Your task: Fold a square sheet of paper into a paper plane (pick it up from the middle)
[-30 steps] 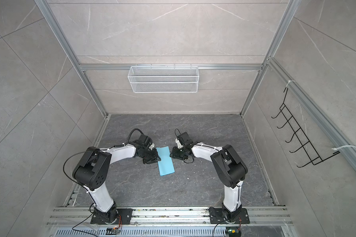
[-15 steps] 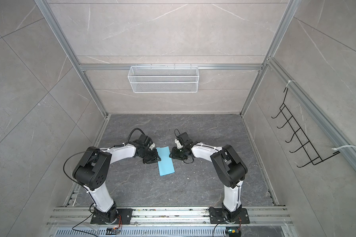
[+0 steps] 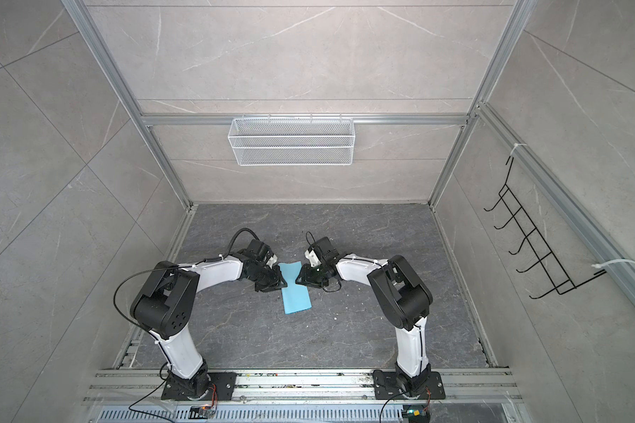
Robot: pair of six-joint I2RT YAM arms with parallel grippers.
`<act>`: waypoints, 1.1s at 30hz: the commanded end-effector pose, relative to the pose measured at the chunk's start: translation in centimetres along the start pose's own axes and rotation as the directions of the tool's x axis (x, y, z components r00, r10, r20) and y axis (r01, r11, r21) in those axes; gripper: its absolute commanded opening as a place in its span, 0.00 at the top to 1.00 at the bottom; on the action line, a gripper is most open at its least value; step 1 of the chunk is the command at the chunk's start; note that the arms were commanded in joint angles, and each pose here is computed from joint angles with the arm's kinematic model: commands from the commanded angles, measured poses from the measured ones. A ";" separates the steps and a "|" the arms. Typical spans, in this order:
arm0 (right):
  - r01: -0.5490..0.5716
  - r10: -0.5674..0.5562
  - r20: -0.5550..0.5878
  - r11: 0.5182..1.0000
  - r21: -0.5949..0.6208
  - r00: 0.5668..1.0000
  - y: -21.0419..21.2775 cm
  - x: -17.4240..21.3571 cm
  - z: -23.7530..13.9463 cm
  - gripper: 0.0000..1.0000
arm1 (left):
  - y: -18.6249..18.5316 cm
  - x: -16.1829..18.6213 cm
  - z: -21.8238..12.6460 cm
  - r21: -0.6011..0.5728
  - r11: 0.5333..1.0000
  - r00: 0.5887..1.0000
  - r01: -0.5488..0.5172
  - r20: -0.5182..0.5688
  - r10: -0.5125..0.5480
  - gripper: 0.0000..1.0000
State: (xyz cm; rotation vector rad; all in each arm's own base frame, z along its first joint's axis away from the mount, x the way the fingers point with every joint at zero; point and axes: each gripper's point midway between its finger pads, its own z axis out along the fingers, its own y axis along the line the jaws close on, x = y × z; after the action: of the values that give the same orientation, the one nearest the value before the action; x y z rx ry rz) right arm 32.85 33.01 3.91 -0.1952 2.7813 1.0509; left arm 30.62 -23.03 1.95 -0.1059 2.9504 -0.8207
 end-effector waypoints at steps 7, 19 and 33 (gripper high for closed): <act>0.007 -0.008 -0.027 1.000 -0.019 1.000 0.6 -0.1 0.8 0.59 | 5.5 4.6 2.5 -0.188 0.981 0.985 0.044 -0.156 -0.074 0.72; -0.020 0.023 -0.076 0.999 0.032 0.997 -1.3 1.2 2.0 0.59 | 5.5 4.6 2.5 -0.193 0.980 0.985 0.044 -0.154 -0.074 0.72; -0.005 0.005 -0.042 1.000 -0.013 0.999 0.3 0.6 0.7 0.58 | 4.3 3.6 1.9 -0.164 0.986 0.990 0.012 -0.137 -0.035 0.75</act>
State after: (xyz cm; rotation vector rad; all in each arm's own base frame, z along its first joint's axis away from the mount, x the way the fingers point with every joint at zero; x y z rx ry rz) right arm 32.98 33.54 3.01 -0.2029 2.8056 1.0681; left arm 30.62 -23.32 1.97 -0.0764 2.9566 -0.8356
